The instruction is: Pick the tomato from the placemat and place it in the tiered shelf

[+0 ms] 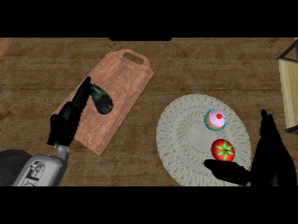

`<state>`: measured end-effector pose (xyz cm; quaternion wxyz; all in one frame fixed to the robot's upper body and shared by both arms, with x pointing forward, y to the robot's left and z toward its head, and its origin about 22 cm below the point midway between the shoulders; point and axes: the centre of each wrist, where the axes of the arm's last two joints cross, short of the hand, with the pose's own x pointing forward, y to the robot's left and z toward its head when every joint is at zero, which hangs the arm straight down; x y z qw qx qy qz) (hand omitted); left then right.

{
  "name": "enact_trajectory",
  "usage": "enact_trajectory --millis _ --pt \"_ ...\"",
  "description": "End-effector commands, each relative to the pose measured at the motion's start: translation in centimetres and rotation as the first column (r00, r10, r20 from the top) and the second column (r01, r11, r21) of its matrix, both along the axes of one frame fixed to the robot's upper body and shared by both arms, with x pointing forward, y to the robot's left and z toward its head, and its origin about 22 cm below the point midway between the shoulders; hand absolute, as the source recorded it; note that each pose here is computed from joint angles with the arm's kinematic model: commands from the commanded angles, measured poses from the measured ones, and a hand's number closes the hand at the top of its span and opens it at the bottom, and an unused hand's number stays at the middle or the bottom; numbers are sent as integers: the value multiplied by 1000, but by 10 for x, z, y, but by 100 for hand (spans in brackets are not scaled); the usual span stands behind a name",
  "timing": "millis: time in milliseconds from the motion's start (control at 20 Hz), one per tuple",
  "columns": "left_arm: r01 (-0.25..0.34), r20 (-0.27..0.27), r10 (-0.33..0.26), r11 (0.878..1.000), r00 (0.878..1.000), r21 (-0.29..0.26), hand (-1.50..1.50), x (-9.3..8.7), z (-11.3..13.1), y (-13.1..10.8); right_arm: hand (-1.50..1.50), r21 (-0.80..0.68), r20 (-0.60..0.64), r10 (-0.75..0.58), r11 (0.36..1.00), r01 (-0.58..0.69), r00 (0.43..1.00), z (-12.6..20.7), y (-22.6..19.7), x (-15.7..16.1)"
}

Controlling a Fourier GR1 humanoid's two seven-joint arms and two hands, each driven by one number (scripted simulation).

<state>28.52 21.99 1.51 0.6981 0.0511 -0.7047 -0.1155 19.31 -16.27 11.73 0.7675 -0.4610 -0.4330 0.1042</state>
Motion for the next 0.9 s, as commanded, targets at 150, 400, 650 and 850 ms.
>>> enact_trajectory --millis 150,400,650,850 --pt "13 -16 -14 1000 1000 -20 0 -7 -4 1 -150 3 -158 -132 991 134 979 4 8 5" --pt "11 8 -11 1000 1000 -5 0 -12 -5 13 -150 -7 -193 -146 989 147 970 -1 5 26" --pt "14 16 -15 1000 1000 17 0 2 -1 -9 -150 -2 -210 -141 990 144 968 -4 10 20" --pt "1 -4 -1 1000 1000 -4 0 -3 4 14 -150 -14 -231 -144 989 144 962 -23 2 27"
